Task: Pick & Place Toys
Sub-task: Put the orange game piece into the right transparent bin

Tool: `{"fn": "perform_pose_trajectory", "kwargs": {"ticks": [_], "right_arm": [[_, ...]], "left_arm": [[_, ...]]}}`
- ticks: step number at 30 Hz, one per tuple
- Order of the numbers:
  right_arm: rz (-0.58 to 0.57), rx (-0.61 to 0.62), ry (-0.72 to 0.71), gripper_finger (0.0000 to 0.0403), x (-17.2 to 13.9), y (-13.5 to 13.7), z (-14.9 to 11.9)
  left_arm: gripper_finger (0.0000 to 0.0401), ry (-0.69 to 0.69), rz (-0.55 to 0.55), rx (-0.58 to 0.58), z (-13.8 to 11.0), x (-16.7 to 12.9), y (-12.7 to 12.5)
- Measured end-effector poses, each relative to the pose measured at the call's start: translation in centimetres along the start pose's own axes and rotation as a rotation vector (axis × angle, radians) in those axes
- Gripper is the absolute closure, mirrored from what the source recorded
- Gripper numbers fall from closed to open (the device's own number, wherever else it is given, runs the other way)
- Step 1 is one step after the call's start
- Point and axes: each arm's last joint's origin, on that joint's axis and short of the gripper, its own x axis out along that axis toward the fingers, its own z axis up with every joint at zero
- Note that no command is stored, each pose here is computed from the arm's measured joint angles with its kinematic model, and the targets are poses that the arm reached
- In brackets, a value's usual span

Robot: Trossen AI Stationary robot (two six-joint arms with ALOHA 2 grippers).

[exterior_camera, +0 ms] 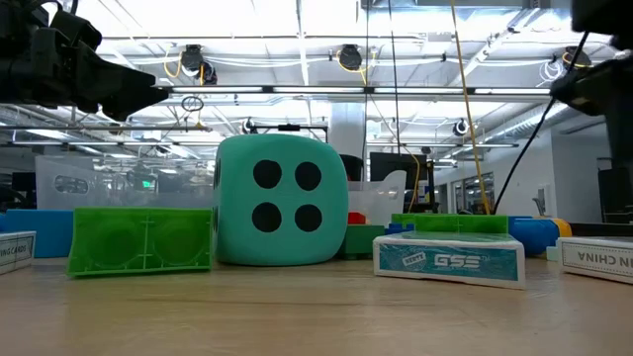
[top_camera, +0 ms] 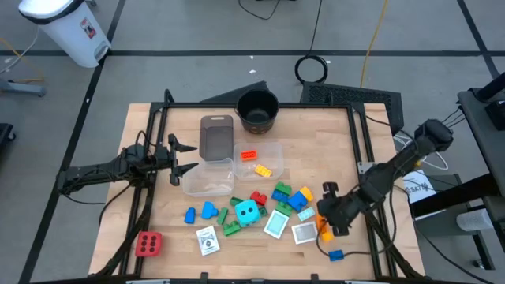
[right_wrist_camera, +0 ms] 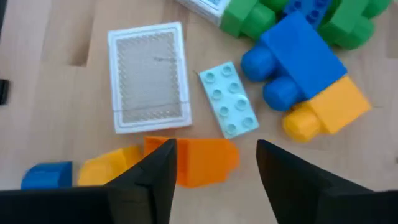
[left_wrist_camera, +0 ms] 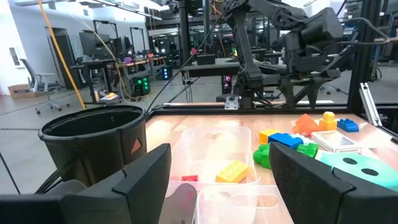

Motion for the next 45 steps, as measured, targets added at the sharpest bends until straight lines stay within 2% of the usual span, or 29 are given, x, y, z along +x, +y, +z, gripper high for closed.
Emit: {"fn": "perform_pose_trajectory", "kwargs": {"ticks": [7, 16, 19, 23, 28, 32, 39, 45], "right_arm": [[-0.015, -0.015, 0.066, 0.0248, 1.7, 1.5, -0.8], [-0.121, -0.058, 0.15, 0.0284, 4.1, 0.6, -0.6], [-0.131, -0.044, 0.156, 0.0315, 4.1, 0.1, -0.5], [-0.153, -0.025, 0.176, 0.0384, 3.4, -0.7, -0.5], [-0.143, 0.026, 0.128, 0.0395, 1.8, -1.6, -0.1], [-0.131, 0.017, 0.023, 0.04, -0.3, -2.2, 0.5], [-0.224, -0.078, -0.371, 0.0401, -3.7, -3.6, 3.0], [-0.326, -0.162, -0.552, 0.0402, -4.7, -6.0, 5.7]], "left_arm": [[0.0127, 0.0, 0.0, 0.0, 0.0, 0.0, 0.0], [0.0128, 0.0, 0.0, 0.0, 0.0, 0.0, 0.0], [0.0128, 0.0, 0.0, 0.0, 0.0, 0.0, 0.0], [0.0128, 0.0, 0.0, 0.0, 0.0, 0.0, 0.0], [0.0127, 0.0, 0.0, 0.0, 0.0, 0.0, 0.0], [0.0127, -0.001, 0.0, 0.0, 0.0, 0.0, 0.0], [0.0127, 0.0, 0.0, 0.0, 0.0, 0.0, 0.0], [0.0128, 0.0, 0.0, 0.0, 0.0, 0.0, 0.0]]}}
